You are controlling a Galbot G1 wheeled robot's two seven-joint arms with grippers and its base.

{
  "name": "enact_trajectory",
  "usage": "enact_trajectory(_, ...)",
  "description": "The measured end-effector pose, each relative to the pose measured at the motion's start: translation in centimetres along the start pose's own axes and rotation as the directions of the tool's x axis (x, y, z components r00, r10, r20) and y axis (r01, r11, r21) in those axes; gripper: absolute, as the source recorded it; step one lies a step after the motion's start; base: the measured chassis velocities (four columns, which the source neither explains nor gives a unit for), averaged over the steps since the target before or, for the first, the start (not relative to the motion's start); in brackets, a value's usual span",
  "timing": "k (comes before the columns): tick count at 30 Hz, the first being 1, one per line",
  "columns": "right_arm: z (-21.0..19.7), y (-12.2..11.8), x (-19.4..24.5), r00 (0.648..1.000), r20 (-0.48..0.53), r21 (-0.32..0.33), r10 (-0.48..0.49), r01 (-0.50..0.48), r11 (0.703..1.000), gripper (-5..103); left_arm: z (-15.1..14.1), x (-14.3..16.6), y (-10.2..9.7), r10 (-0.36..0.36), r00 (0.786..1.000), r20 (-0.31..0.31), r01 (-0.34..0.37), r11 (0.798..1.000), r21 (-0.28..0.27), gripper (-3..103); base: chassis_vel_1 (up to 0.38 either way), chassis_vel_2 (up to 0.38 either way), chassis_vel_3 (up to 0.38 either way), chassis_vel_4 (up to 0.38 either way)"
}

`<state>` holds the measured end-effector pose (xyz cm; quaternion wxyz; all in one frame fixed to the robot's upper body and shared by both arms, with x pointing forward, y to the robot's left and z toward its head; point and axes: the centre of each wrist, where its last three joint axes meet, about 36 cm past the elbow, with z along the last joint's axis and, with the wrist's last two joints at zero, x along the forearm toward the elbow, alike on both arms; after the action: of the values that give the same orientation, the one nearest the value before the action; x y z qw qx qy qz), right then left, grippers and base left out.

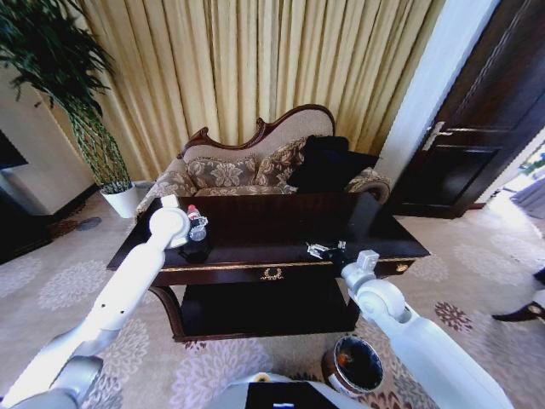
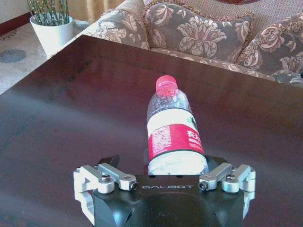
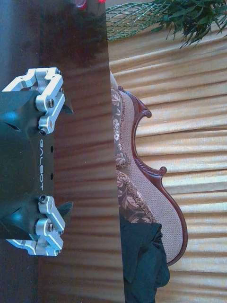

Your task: Move to the front of the table and place the trash on the table into the trash bin.

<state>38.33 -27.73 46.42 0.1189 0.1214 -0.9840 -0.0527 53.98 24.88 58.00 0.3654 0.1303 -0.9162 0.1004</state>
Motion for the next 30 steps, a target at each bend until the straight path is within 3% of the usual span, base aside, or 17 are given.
enact_trajectory(1, 0.0, 0.0, 0.0, 1.0, 0.0, -0.002, 0.0, 0.0, 1.0, 100, 0.1, 0.0, 0.1, -0.001, 1.0, -0.001, 0.001, 1.0, -0.002, 92, 0.0, 0.0, 0.0, 0.0)
enact_trajectory(3, 0.1, 0.1, 0.0, 1.0, 0.0, -0.003, 0.0, 0.0, 1.0, 100, 0.1, 0.0, 0.1, -0.002, 1.0, 0.0, 0.002, 1.0, -0.003, 92, 0.0, 0.0, 0.0, 0.0)
enact_trajectory(5, 0.2, 0.1, 0.0, 1.0, -0.001, -0.007, 0.001, -0.001, 1.0, 100, 0.0, 0.0, 0.2, -0.003, 1.0, 0.003, 0.003, 1.0, -0.002, 76, 0.0, 0.0, 0.0, 0.0)
enact_trajectory(6, 0.2, 0.1, 0.0, 1.0, -0.001, -0.007, 0.001, -0.001, 1.0, 100, 0.0, 0.0, 0.2, -0.003, 1.0, 0.003, 0.003, 1.0, -0.002, 76, 0.0, 0.0, 0.0, 0.0)
enact_trajectory(9, 0.4, 0.1, -0.2, 1.0, -0.003, -0.013, 0.004, -0.004, 1.0, 100, -0.1, 0.0, 0.4, 0.0, 1.0, 0.011, 0.0, 1.0, -0.002, 60, 0.0, 0.0, 0.0, 0.0)
enact_trajectory(11, 0.4, 0.1, -0.2, 1.0, -0.003, -0.014, 0.005, -0.005, 1.0, 100, -0.1, 0.1, 0.5, -0.001, 1.0, 0.015, 0.001, 1.0, -0.004, 60, 0.0, 0.0, 0.0, 0.0)
enact_trajectory(12, 0.6, 0.2, -0.3, 1.0, -0.005, -0.014, 0.007, -0.007, 1.0, 100, -0.1, 0.0, 0.5, -0.002, 1.0, 0.02, 0.002, 1.0, -0.006, 52, 0.0, 0.0, 0.0, 0.0)
enact_trajectory(17, 0.8, 0.4, -0.4, 1.0, -0.01, -0.016, 0.006, -0.007, 1.0, 100, 0.0, -0.1, 0.7, -0.007, 0.999, 0.033, 0.007, 1.0, -0.009, 42, 0.0, 0.0, 0.0, 0.0)
enact_trajectory(20, 0.8, 0.4, -0.4, 1.0, -0.011, -0.016, 0.007, -0.007, 1.0, 100, 0.0, -0.1, 0.9, -0.012, 0.998, 0.06, 0.013, 1.0, -0.022, 38, 0.0, 0.0, 0.0, 0.0)
enact_trajectory(23, 0.5, 0.4, -0.6, 1.0, -0.002, -0.021, 0.013, -0.013, 1.0, 100, 0.8, -0.4, 1.6, 0.024, 0.976, 0.216, 0.003, 0.992, -0.125, 32, 0.0, 0.0, 0.0, 0.0)
enact_trajectory(24, 0.5, 0.4, -0.6, 1.0, -0.002, -0.021, 0.013, -0.013, 1.0, 100, 0.8, -0.4, 1.6, 0.024, 0.976, 0.216, 0.003, 0.992, -0.125, 32, 0.0, 0.0, 0.0, 0.0)
enact_trajectory(26, 0.3, 0.3, -0.7, 1.0, 0.001, -0.023, 0.017, -0.017, 1.0, 100, 1.9, -0.4, 3.0, 0.108, 0.921, 0.375, -0.015, 0.97, -0.243, 32, 0.0, 0.0, 0.0, 0.0)
enact_trajectory(27, 0.2, 0.3, -0.6, 1.0, 0.001, -0.022, 0.017, -0.017, 1.0, 100, 2.2, -0.3, 3.6, 0.147, 0.898, 0.415, -0.027, 0.959, -0.281, 32, 0.0, 0.0, 0.0, 0.0)
enact_trajectory(28, 0.2, 0.3, -0.6, 1.0, 0.001, -0.022, 0.017, -0.017, 1.0, 100, 2.2, -0.3, 3.6, 0.147, 0.898, 0.415, -0.027, 0.959, -0.281, 32, 0.0, 0.0, 0.0, 0.0)
enact_trajectory(29, 0.2, 0.3, -0.6, 1.0, 0.001, -0.02, 0.017, -0.017, 1.0, 100, 2.6, -0.3, 4.5, 0.197, 0.868, 0.455, -0.04, 0.942, -0.333, 32, 0.0, 0.0, 0.0, 0.0)
enact_trajectory(30, 0.2, 0.3, -0.5, 1.0, 0.0, -0.02, 0.018, -0.018, 1.0, 100, 3.4, -0.4, 6.2, 0.294, 0.81, 0.507, -0.06, 0.902, -0.427, 32, 0.0, 0.0, 0.0, 0.0)
